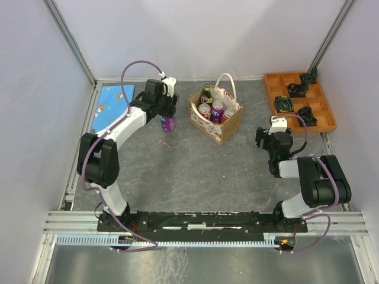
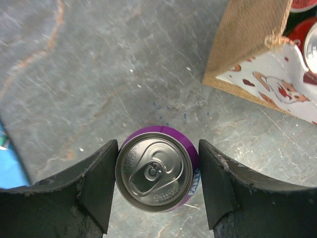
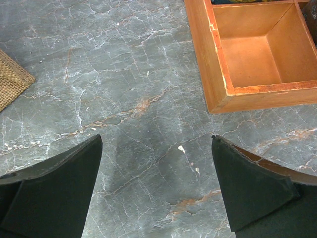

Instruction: Take the beverage out of the canvas bag

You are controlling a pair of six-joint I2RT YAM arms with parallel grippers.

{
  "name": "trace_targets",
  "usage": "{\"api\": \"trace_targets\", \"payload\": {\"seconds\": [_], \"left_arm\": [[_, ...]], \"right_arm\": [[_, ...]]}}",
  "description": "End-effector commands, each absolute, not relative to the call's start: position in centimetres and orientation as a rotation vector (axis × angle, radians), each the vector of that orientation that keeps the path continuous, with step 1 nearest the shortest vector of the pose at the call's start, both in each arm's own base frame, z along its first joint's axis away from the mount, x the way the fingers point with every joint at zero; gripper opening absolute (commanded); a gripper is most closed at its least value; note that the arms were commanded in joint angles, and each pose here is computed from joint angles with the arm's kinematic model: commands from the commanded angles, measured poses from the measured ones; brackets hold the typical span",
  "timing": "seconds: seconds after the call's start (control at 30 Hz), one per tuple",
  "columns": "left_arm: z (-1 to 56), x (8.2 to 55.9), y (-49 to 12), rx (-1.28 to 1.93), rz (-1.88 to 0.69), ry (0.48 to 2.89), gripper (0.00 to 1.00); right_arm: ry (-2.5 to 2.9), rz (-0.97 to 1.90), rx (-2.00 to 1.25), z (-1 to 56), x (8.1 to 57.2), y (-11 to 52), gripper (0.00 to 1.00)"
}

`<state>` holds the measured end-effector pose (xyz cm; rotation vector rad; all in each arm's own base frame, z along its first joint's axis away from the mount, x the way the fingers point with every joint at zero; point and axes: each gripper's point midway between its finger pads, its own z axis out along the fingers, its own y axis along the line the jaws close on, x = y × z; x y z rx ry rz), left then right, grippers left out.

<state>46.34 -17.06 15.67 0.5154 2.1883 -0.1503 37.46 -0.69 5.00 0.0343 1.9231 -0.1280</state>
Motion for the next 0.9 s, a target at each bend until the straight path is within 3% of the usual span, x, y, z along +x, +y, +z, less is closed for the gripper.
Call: {"api": "trace_targets", "payload": {"seconds": [0.0, 0.7, 0.77, 0.87], "left_arm": [[23.7, 47.7, -19.4, 0.388, -0.293, 1.890, 0.03], [16.8, 45.1, -20.0, 0.488, -0.168, 1.880, 0.05], [16.4, 45.1, -20.1, 0.495, -0.163, 1.891, 0.15], [16.0, 45.1, -19.9, 0.484, -0.140, 1.909, 0.43]], "right_arm": [[1.857, -0.125, 0.043, 6.9, 38.8, -0.7, 0.99], [1.858, -0.125, 0.042, 6.9, 38.8, -0.7, 0.99], [1.857, -0.125, 0.042, 7.0, 38.8, -0.7, 0.99], [1.858, -0.125, 0.042, 6.9, 38.8, -0.7, 0.99]]}}
